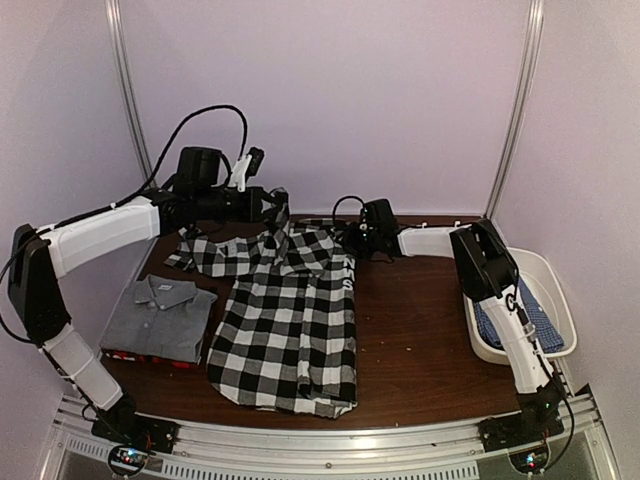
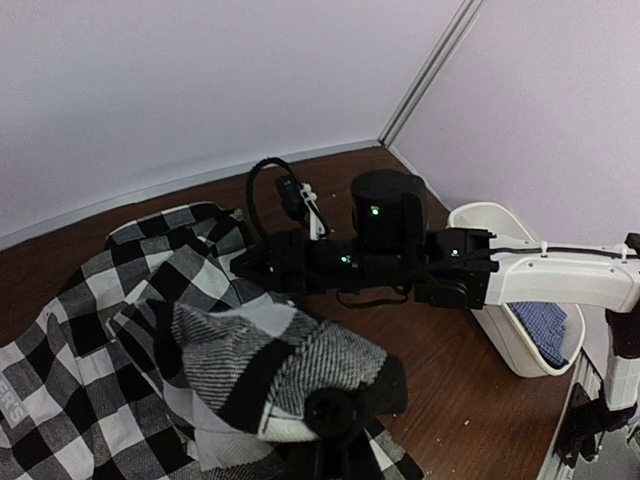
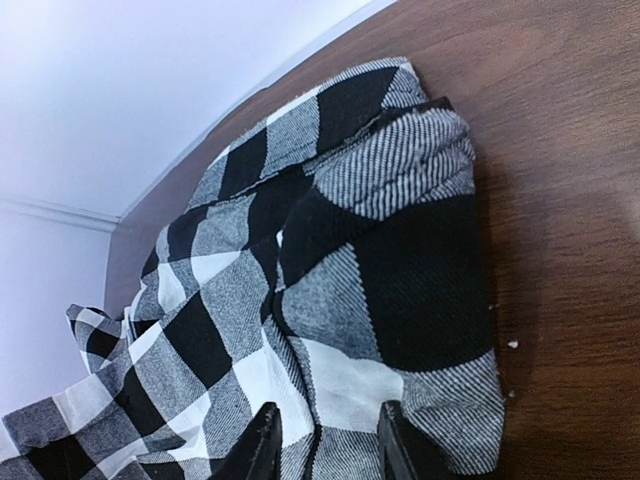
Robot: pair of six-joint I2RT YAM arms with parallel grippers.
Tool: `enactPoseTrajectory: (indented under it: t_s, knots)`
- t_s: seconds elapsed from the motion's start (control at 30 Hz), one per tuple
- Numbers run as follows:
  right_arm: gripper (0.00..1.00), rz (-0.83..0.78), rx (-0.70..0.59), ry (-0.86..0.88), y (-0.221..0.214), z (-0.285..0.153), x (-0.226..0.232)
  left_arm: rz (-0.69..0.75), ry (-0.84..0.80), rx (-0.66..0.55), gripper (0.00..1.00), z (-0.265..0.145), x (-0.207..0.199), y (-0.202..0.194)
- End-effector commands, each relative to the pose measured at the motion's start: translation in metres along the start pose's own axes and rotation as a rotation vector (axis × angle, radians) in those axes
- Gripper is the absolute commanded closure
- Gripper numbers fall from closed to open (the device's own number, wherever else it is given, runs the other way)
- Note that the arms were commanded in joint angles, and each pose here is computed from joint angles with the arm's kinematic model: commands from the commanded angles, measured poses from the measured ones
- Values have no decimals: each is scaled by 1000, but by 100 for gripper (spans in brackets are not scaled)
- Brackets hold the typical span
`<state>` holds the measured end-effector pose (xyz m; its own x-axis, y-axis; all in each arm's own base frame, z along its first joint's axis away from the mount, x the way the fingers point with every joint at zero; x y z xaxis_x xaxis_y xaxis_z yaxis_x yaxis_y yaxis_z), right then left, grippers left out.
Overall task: Fold and stack the long sleeve shirts
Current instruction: Smooth out the 1/3-folded shirt at the center of the board, then fold the sleeve of the 1/3-folded shirt.
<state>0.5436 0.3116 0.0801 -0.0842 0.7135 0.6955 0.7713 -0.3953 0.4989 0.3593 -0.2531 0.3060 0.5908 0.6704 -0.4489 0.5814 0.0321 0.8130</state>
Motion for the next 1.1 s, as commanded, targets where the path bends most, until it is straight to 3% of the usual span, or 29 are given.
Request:
enactPoseTrajectory:
  t_s: [0.0,0.23,0.53,0.8,1.07]
  knots:
    - [65,20,39,-19,0,3,-12,-13,-122,68,100,3,-8,-17]
    - [57,-81,9,71,25,-30,32,-28,-229,211,99,18,-27,-53]
    - [52,-180,-78,84,42,-111,76,-26,-281,378,98,35,-46,-104]
    - [52,-229,-120,50,19,-180,77,-14,-349,568,99,51,-73,-155]
    - [51,-273,-94,6,-24,-217,67,7,-362,715,98,57,-90,-200]
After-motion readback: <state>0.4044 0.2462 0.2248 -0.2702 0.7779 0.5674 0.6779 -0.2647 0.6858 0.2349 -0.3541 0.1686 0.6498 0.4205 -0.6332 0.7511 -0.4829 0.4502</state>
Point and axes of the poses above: each gripper's point midway between its finger pads, its own z axis out along the fingers, its own x axis along the line the jaws close on, y = z × x, the point moved 7 cm from there along -z, back along the fingers, and after that the axes turned 4 degrees about -z, right-handed, at the moved point
